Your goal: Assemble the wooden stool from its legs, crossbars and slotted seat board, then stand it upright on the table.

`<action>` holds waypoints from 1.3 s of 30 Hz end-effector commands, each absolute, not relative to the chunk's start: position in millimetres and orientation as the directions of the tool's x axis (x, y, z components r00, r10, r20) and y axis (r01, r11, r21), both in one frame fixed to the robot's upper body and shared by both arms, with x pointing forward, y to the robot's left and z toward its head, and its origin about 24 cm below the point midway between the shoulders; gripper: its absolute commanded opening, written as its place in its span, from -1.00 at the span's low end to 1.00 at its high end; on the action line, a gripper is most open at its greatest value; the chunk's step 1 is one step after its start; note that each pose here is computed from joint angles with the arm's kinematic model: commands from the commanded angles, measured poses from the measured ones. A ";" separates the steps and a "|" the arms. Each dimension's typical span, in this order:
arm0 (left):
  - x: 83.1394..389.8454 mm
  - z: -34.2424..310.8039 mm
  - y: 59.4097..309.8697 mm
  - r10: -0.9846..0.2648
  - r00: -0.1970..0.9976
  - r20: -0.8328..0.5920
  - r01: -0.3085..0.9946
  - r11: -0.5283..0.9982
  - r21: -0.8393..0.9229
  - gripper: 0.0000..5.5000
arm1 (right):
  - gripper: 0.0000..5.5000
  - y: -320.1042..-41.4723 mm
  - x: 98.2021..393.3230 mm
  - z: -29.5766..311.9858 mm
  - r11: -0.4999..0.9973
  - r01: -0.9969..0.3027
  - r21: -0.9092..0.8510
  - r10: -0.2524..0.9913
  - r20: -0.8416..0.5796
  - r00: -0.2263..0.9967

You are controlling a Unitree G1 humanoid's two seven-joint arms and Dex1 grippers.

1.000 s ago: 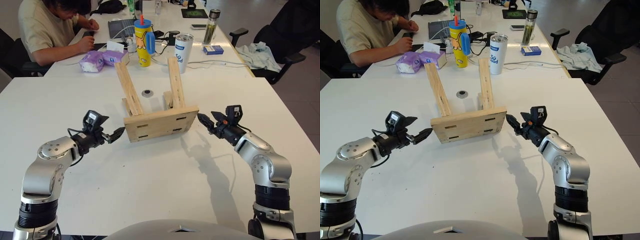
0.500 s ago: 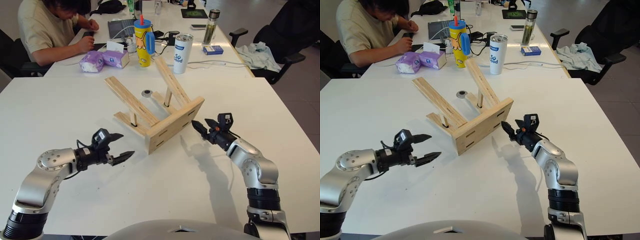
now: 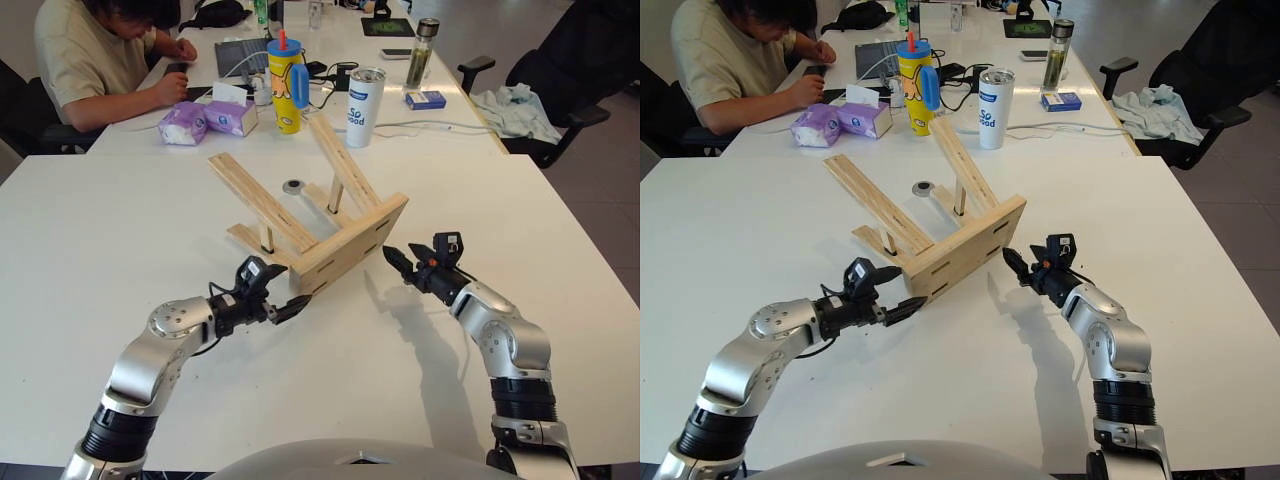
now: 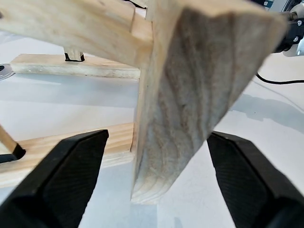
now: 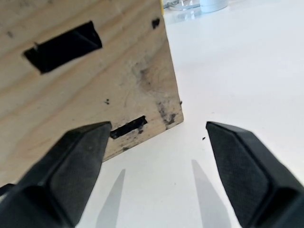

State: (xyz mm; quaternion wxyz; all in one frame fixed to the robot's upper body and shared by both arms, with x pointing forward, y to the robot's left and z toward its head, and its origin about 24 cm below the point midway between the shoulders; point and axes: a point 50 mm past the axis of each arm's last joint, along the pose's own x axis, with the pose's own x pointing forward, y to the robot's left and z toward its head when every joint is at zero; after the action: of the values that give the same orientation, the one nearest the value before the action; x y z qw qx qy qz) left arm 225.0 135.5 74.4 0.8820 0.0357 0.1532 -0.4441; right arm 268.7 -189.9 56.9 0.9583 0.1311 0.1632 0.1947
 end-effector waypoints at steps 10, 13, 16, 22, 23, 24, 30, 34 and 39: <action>238.2 94.4 139.5 -0.808 0.550 -0.213 0.761 0.589 -0.271 -0.35 | 0.34 -203.0 275.9 50.9 0.928 -0.206 0.311 0.293 -0.267 0.918; 239.0 111.5 129.4 -0.843 0.529 -0.097 0.756 0.520 -0.397 -0.35 | 0.34 -210.7 277.7 46.0 0.934 -0.136 0.329 0.235 -0.283 0.930; 248.0 157.1 125.1 -0.834 0.521 0.180 0.751 0.348 -0.560 -0.35 | 0.34 -222.2 277.5 37.8 0.938 -0.039 0.343 0.156 -0.321 0.934; 283.8 268.5 151.9 -0.458 0.697 0.552 0.654 0.091 -0.751 -0.42 | 0.34 -219.6 272.8 29.0 0.937 -0.014 0.349 0.147 -0.359 0.922; 291.0 279.8 156.9 -0.398 0.744 0.537 0.610 0.076 -0.789 -0.44 | 0.34 -218.5 272.2 28.6 0.937 -0.011 0.350 0.144 -0.359 0.922; 296.2 286.5 159.9 -0.359 0.781 0.512 0.571 0.078 -0.817 -0.45 | 0.34 -217.4 272.0 28.6 0.937 -0.009 0.350 0.142 -0.358 0.923; 321.5 254.6 203.3 -0.095 0.966 0.242 0.246 0.033 -0.969 -0.52 | 0.34 -211.0 278.2 31.8 0.932 -0.019 0.362 0.153 -0.345 0.926; 323.6 209.0 220.5 -0.057 0.996 0.074 0.078 0.072 -0.994 -0.52 | 0.34 -206.8 283.6 33.0 0.932 -0.035 0.361 0.167 -0.341 0.925; 320.3 170.1 233.7 -0.057 0.998 -0.002 0.008 0.186 -0.983 -0.52 | 0.34 -205.3 287.1 34.8 0.933 -0.053 0.355 0.182 -0.342 0.922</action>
State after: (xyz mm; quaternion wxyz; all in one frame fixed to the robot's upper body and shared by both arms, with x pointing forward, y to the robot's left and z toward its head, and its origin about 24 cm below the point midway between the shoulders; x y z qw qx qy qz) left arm 321.1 232.6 178.4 0.7489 -0.6624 0.0053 -0.0182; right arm 284.9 -205.4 33.1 0.9638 0.1788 0.1883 0.0601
